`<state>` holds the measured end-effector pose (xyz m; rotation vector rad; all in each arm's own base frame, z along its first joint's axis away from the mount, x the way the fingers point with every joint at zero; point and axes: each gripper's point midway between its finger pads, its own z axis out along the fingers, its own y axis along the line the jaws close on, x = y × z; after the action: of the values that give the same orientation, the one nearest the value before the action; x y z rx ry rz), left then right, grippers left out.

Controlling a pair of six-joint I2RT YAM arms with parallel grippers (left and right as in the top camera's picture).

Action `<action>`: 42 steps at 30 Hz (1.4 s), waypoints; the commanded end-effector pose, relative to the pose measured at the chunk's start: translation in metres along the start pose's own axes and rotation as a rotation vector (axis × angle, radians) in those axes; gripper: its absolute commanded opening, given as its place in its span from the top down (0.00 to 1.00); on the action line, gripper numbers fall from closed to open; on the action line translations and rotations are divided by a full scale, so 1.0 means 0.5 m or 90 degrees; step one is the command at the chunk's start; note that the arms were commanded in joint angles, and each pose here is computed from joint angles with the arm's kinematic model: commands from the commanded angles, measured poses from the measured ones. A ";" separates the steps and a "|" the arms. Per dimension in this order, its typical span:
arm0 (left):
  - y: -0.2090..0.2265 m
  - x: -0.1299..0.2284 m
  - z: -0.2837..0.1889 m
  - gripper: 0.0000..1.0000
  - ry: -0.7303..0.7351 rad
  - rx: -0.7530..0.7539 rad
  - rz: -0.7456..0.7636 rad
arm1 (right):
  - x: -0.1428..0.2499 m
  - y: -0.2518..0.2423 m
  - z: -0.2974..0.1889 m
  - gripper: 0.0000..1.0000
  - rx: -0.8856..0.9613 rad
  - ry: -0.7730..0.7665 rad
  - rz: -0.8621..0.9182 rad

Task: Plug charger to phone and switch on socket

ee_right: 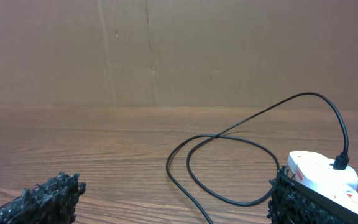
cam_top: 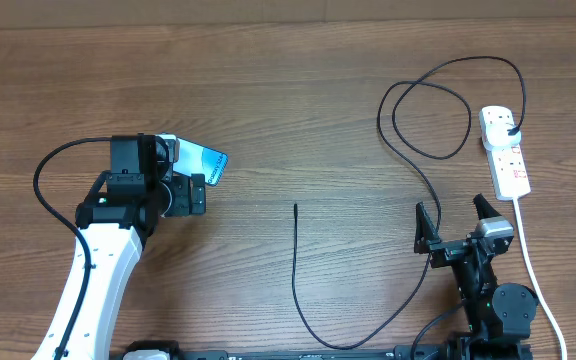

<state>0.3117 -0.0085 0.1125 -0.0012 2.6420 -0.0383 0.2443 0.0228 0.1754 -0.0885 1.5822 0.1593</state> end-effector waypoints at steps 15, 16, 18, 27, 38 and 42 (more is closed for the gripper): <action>0.001 -0.006 -0.008 0.00 0.005 0.003 -0.048 | 0.005 0.000 0.001 0.00 0.001 -0.001 -0.003; 0.001 -0.005 -0.008 0.00 0.006 0.003 -0.049 | 0.005 0.000 0.001 0.00 0.001 -0.001 -0.003; 0.001 -0.006 -0.008 0.00 0.005 0.003 -0.050 | 0.005 0.000 0.001 0.00 0.001 -0.001 -0.003; -0.002 -0.031 0.008 0.00 0.045 0.001 -0.074 | 0.005 0.000 0.001 0.00 0.001 -0.001 -0.003; -0.020 -0.083 0.063 0.00 0.123 0.026 -0.107 | 0.005 0.000 0.001 0.00 0.001 -0.001 -0.003; -0.019 -0.086 0.075 0.00 0.130 0.022 -0.136 | 0.005 0.000 0.001 0.00 0.001 -0.001 -0.003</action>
<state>0.3604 -0.0164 0.0957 -0.2119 2.8497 -0.1251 0.2443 0.0228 0.1753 -0.0881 1.5826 0.1596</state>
